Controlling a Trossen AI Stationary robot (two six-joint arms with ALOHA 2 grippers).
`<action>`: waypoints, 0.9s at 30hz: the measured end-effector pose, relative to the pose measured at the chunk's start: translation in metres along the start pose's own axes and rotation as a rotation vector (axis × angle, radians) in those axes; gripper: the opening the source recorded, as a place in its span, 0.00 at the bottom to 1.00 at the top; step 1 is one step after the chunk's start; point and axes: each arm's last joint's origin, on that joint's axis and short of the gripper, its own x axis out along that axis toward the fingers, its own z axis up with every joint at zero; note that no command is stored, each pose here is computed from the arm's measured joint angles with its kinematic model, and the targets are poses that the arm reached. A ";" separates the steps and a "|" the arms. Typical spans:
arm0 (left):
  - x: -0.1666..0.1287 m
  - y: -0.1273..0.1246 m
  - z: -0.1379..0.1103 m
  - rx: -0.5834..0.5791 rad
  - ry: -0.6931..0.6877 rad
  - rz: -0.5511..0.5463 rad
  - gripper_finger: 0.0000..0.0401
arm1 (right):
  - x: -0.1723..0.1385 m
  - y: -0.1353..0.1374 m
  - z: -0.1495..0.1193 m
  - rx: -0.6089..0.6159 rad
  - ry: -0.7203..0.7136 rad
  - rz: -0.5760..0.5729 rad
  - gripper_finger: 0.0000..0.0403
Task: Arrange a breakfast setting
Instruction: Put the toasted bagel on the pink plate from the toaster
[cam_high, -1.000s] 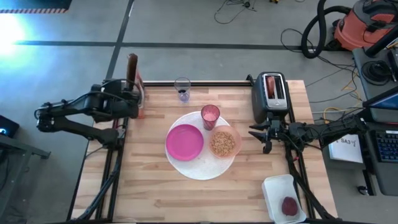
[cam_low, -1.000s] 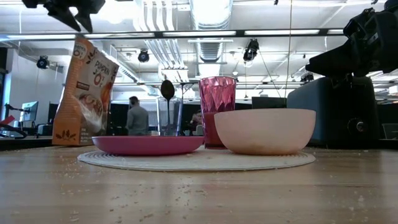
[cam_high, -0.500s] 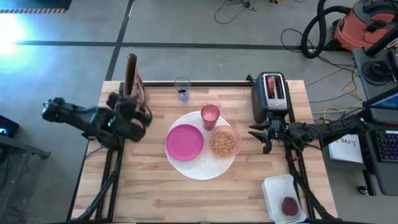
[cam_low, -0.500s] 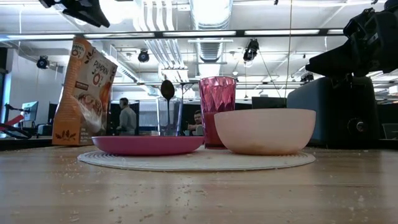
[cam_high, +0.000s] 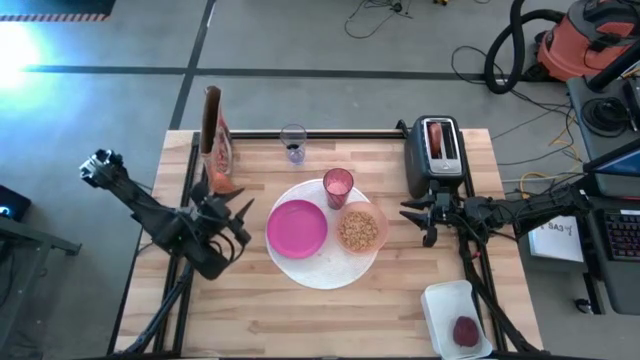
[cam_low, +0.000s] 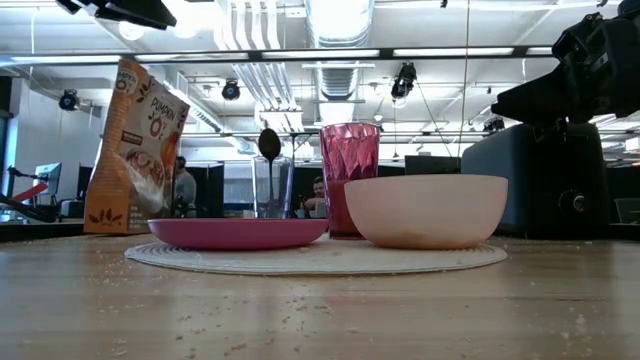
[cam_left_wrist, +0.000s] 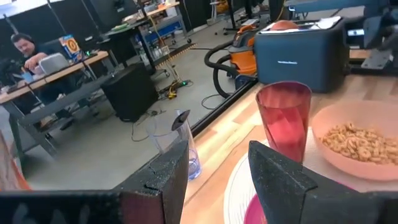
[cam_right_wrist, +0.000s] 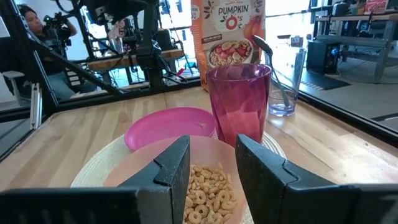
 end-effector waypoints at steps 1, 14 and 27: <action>0.000 -0.003 -0.002 0.009 0.001 0.000 0.38 | 0.000 0.000 0.000 0.000 0.000 0.000 0.29; 0.009 -0.022 -0.012 0.000 0.068 0.000 0.38 | 0.000 0.000 0.000 -0.001 0.004 0.018 0.29; 0.015 -0.012 -0.050 -0.042 0.071 -0.080 0.33 | 0.000 0.003 -0.002 -0.047 0.024 0.121 0.29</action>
